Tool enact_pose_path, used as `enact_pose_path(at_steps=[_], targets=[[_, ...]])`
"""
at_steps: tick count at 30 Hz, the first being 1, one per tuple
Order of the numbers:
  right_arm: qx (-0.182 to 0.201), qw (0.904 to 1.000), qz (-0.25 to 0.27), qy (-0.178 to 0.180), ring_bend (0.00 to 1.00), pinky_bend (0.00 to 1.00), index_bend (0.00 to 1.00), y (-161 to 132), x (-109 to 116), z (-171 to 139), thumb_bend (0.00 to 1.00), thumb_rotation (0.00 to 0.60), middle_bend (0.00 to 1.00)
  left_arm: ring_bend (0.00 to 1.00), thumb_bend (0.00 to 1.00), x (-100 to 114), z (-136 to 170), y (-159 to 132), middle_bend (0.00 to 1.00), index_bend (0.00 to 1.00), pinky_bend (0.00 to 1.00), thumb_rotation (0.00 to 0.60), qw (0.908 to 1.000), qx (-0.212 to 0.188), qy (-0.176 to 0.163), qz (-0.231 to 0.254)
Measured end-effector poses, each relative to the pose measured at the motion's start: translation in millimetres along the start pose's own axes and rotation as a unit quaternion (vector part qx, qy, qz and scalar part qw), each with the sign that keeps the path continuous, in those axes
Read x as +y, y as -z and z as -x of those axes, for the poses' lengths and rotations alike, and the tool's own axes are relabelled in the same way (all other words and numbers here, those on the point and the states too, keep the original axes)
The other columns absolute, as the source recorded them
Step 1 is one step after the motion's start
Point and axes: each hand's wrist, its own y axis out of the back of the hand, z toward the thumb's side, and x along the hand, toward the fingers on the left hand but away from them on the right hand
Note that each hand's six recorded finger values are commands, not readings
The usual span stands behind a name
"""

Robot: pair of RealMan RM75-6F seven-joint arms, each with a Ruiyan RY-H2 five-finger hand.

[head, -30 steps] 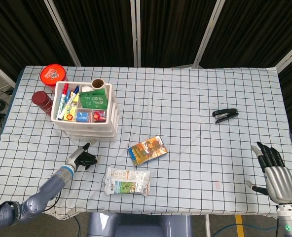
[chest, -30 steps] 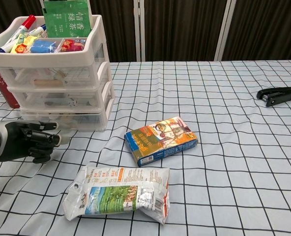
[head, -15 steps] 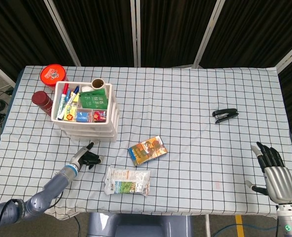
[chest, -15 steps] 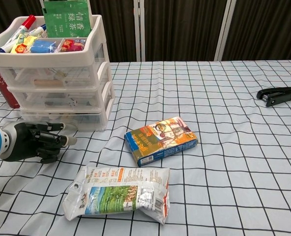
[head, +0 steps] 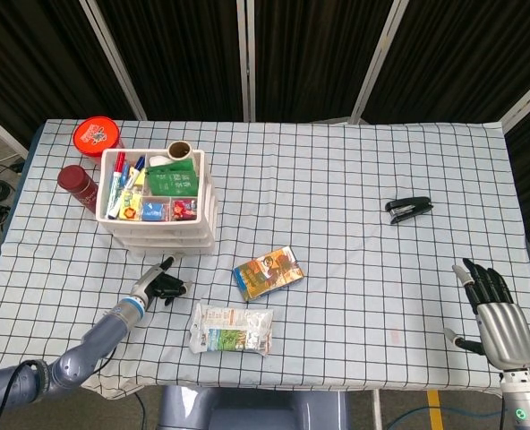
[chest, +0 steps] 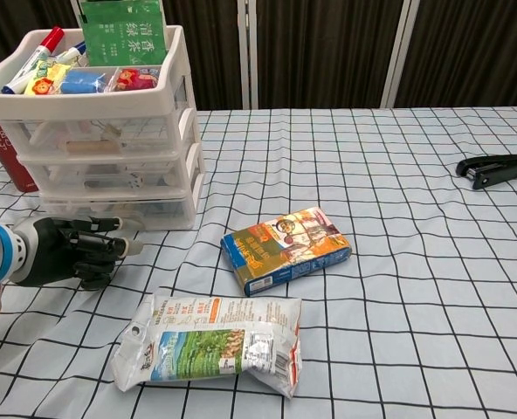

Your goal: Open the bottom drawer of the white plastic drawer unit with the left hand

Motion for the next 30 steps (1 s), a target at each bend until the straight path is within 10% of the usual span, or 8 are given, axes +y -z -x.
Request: enact_pose_path(at_steps=[30], targets=[[0.000,1.0000,0.000,0.003,0.00,0.00,0.00,0,2,-2,0.03,0.600,0.00,0.95,0.47,-10,27,30,0.93,0.19,0.81,0.600,0.9985,-0.011,0.022,-0.048]])
